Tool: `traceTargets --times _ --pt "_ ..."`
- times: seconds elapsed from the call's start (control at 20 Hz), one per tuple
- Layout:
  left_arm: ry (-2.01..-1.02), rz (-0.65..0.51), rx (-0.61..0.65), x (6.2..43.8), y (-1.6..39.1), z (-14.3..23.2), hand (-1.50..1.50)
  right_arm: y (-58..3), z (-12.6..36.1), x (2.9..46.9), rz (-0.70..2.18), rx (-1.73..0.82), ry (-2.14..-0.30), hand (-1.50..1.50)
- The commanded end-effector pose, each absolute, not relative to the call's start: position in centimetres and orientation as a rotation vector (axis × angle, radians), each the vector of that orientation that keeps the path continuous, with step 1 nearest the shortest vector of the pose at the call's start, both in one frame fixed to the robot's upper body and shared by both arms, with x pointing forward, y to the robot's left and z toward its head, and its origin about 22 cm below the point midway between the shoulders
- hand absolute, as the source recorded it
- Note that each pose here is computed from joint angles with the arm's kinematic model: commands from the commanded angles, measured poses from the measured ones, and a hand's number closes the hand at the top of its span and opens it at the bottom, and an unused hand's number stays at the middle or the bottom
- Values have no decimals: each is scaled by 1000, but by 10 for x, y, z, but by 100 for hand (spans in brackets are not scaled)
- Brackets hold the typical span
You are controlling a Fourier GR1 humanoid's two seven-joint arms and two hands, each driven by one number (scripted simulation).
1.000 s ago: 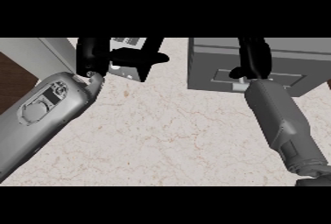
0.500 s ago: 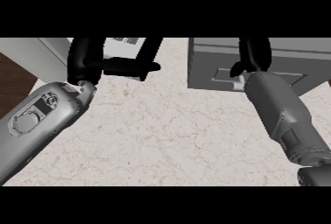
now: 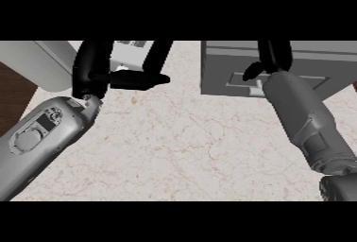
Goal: Pick up the can, place it into the drawer and close the drawer
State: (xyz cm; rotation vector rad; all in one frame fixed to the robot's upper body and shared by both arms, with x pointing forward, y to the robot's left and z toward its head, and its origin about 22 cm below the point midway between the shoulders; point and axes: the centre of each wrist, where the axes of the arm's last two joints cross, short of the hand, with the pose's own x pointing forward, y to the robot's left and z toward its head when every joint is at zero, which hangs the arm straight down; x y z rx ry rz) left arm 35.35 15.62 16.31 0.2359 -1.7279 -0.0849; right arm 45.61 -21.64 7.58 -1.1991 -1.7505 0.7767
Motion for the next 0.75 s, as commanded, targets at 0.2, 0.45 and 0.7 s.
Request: traceTargets --times 0.2,0.45,0.7 --pt "-1728 -67 261 353 170 156 -150 -183 112 468 415 -928 -1947 -150" --pt "-1699 -54 242 342 182 153 -150 -179 110 468 216 -658 -1942 -150" --pt "-1702 -49 260 341 188 144 -150 -167 113 469 210 -618 -1962 -150"
